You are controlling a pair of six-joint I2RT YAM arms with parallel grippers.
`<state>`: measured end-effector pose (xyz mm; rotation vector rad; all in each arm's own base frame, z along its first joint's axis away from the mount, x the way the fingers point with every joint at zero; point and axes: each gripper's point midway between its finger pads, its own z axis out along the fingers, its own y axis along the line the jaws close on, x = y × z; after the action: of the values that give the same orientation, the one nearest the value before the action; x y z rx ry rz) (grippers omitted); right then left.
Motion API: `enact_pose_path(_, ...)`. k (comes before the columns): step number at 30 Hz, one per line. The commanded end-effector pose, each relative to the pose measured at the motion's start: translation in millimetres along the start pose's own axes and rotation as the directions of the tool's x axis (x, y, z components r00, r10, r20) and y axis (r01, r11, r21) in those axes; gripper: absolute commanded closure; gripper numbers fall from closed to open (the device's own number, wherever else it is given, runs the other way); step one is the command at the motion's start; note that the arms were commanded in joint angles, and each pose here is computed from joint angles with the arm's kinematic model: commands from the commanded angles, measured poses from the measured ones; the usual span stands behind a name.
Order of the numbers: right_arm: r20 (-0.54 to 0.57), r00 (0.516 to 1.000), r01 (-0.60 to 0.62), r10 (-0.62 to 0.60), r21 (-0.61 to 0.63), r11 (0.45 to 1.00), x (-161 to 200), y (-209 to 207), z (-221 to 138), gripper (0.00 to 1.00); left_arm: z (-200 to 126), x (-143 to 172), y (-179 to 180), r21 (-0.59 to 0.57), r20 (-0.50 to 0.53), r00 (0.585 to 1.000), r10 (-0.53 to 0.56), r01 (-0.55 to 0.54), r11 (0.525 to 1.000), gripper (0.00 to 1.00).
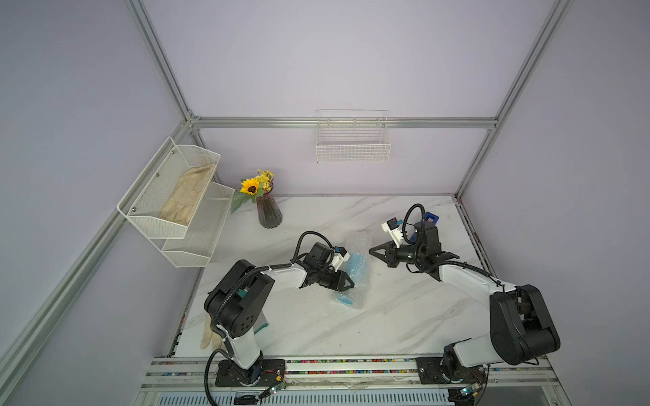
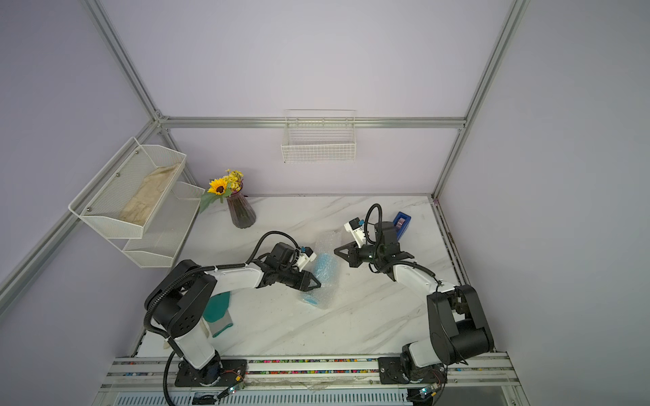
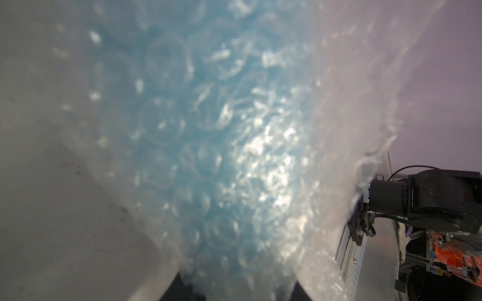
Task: Wrap wine glasses in bubble wrap
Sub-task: Stick the tape on the bubble wrap.
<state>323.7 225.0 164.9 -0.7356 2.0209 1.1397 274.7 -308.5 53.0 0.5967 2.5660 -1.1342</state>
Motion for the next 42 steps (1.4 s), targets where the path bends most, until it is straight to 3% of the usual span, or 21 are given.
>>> enact_pose_path(1,-0.036,0.984,0.172,-0.176,-0.097,0.980,15,22,8,1.00,-2,-18,-11,0.013,0.017,0.998,0.054,-0.054,0.998,0.66)
enact_pose_path(8,-0.067,0.962,0.246,-0.266,-0.214,0.945,28,40,25,1.00,-3,-19,-13,0.017,0.011,0.998,0.061,-0.061,0.998,0.66)
enact_pose_path(15,-0.124,0.955,0.247,-0.269,-0.167,0.954,34,25,32,1.00,-3,-18,-13,0.016,0.011,0.998,0.062,-0.062,0.998,0.66)
enact_pose_path(23,-0.097,0.946,0.287,-0.308,-0.183,0.940,24,24,50,1.00,-3,-19,-14,0.020,0.011,0.998,0.060,-0.061,0.998,0.66)
enact_pose_path(32,-0.140,0.939,0.292,-0.315,-0.163,0.942,27,13,71,1.00,-5,-19,-16,0.027,0.013,0.998,0.063,-0.063,0.998,0.66)
enact_pose_path(42,-0.208,0.924,0.290,-0.320,-0.163,0.943,31,17,64,1.00,-4,-22,-18,0.033,0.015,0.998,0.064,-0.064,0.997,0.66)
